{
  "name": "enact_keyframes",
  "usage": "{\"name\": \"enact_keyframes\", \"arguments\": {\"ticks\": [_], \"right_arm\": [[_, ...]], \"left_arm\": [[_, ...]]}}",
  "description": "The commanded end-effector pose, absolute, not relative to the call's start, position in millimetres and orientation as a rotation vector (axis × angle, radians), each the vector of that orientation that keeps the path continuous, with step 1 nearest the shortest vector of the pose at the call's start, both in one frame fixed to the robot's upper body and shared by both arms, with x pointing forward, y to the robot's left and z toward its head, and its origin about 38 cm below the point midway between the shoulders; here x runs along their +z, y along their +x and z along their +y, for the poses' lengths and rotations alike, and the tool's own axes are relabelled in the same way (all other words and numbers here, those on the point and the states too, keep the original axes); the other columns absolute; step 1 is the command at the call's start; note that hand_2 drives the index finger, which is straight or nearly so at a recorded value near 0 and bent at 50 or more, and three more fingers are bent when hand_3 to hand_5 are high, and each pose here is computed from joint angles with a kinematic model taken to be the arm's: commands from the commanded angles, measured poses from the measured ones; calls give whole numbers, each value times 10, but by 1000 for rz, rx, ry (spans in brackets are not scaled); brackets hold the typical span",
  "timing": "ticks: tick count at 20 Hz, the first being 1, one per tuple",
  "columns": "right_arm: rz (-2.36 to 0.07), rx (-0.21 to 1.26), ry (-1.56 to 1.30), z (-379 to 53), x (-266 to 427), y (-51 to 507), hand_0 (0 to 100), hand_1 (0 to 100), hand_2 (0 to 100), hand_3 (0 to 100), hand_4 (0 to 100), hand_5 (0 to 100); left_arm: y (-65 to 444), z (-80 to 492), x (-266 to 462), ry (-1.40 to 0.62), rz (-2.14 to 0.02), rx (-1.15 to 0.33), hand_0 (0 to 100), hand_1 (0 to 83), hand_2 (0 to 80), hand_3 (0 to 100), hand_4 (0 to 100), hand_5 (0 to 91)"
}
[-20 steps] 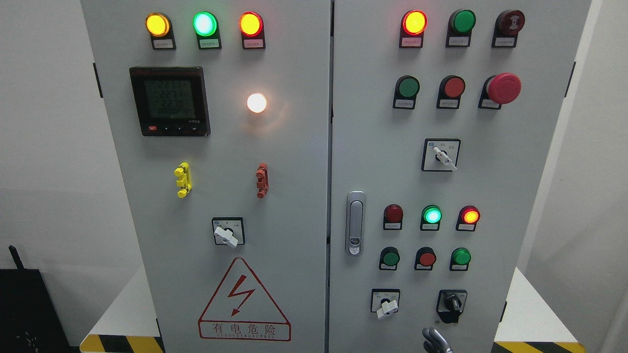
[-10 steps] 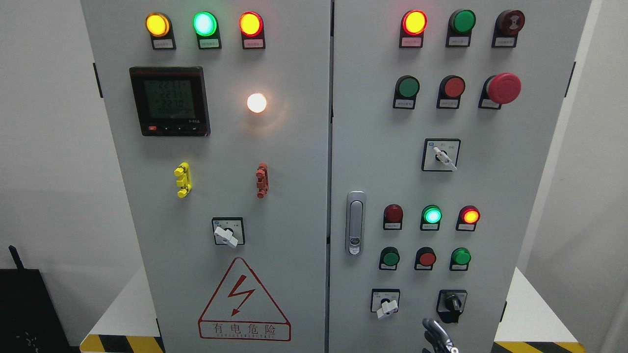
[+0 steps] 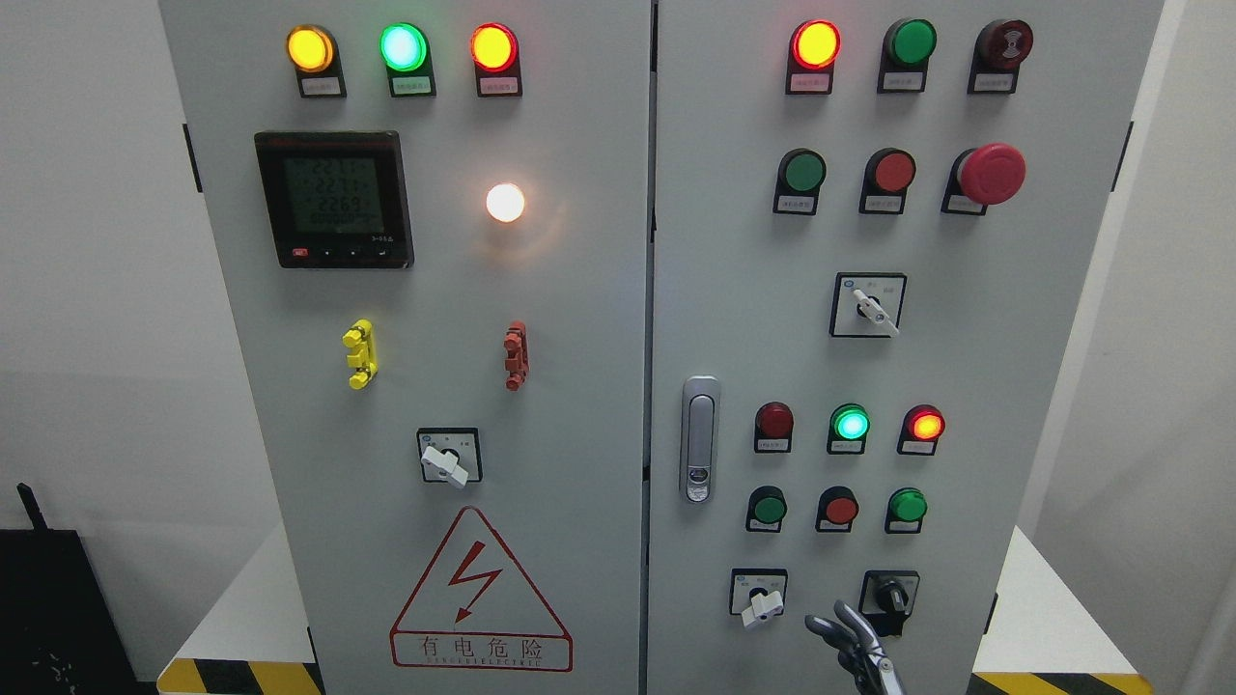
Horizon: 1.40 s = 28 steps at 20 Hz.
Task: Press green start button
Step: 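Raise the right hand up toward the lower green push button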
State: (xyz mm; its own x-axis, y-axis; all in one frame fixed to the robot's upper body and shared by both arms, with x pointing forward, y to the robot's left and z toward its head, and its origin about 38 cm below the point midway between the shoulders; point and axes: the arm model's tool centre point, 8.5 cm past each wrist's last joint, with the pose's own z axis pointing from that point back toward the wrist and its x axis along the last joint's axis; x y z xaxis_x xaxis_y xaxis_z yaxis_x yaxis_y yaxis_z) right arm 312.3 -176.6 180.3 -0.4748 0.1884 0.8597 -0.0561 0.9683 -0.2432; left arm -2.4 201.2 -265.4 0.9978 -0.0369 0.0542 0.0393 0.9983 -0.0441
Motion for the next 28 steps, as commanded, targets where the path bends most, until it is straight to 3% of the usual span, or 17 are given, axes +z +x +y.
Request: {"name": "enact_keyframes", "arguments": {"ticks": [1,4,12,28], "right_arm": [[-2025,418,-326,-1855,1755,3304,267,321,0,522,438,195],[-2034,486,-467,-1933,1784,3387,323,326,0,569,524,322],[-2012,653,-753,-1961,1896,3526,439,333,0,587,585,474],[-1983,792,-926,-1858,2000,3778,480,348,0,605,601,491]], "left_arm": [[-23,2012,-2654,-45,-53,-38,120,556,0,0,0,0],[-23,2012,-2654,-45,-53,-38,120,556,0,0,0,0],[-23,2012,-2654,-45,-53,-38,120,556,0,0,0,0],[-23,2012,-2654,-45,-53,-38,120,556,0,0,0,0]]}}
